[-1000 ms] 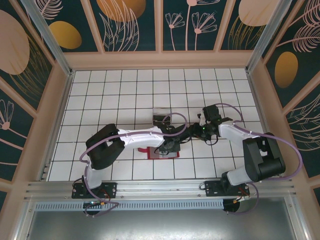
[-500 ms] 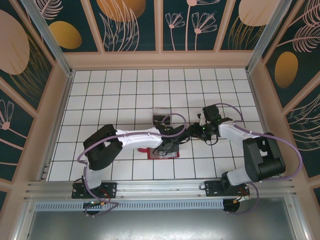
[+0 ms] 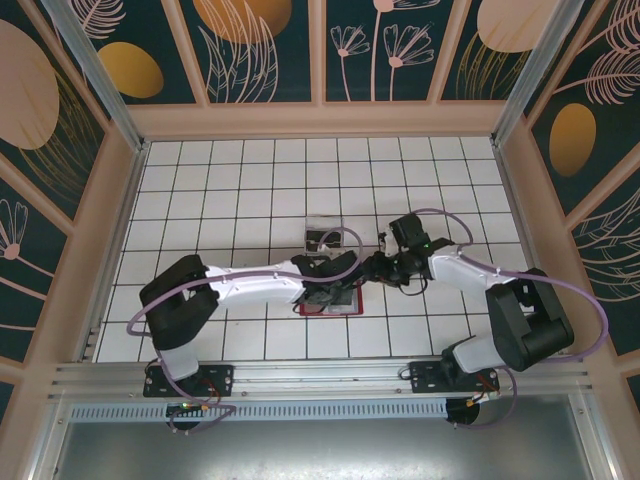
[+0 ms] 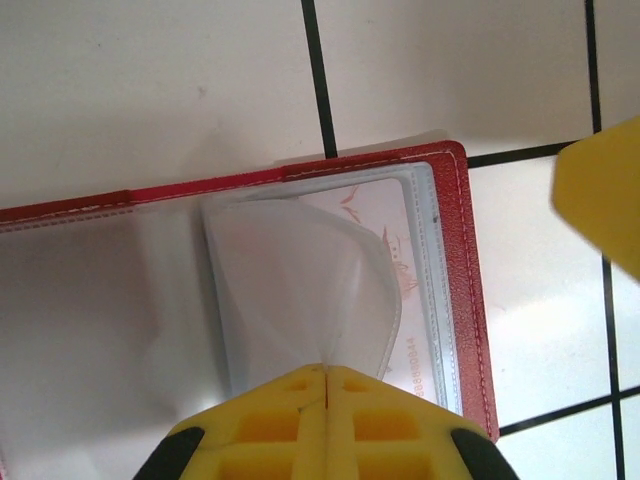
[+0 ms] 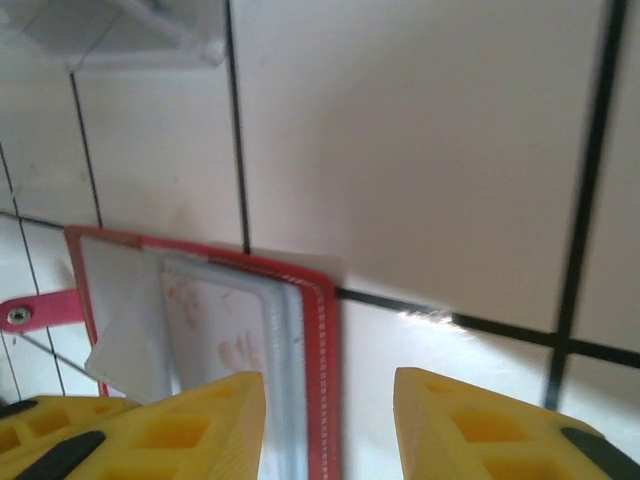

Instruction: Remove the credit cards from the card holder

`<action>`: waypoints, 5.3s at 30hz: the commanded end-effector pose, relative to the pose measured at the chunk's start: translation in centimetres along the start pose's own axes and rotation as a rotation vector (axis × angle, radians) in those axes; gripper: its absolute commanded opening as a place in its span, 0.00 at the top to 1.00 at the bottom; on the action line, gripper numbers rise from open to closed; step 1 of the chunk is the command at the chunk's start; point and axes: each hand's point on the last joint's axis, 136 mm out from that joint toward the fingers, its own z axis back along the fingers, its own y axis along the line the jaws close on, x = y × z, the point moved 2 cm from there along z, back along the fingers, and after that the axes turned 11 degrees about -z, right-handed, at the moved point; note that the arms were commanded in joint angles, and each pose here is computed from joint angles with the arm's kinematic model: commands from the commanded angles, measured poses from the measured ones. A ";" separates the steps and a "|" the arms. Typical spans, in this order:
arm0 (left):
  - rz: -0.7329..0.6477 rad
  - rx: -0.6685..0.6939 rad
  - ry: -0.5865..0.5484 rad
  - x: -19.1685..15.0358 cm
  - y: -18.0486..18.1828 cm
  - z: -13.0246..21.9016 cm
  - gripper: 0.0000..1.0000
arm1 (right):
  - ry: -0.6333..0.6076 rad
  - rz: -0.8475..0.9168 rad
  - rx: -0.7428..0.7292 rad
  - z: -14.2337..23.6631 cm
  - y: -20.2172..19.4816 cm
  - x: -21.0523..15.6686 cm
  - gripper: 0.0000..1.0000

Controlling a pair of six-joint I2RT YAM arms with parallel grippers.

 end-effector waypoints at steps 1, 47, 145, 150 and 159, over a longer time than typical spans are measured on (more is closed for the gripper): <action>-0.007 -0.089 -0.052 0.4 -0.8 0.8 0.97 | 0.030 -0.010 0.043 -0.1 1.7 -0.9 0.66; 0.213 -0.157 -0.310 1.5 8.5 9.4 0.57 | 0.177 0.039 0.031 -6.8 8.7 -5.2 0.82; 0.099 -0.131 0.155 -0.1 8.5 -1.6 0.74 | 0.078 -0.029 -0.120 -5.6 3.2 -3.1 0.69; 0.097 -0.160 0.155 0.0 8.0 -1.7 0.72 | 0.078 -0.027 -0.123 -5.6 3.2 -3.1 0.69; 0.092 -0.181 0.119 1.2 7.4 -0.3 0.71 | 0.080 -0.028 -0.123 -5.6 3.1 -3.2 0.69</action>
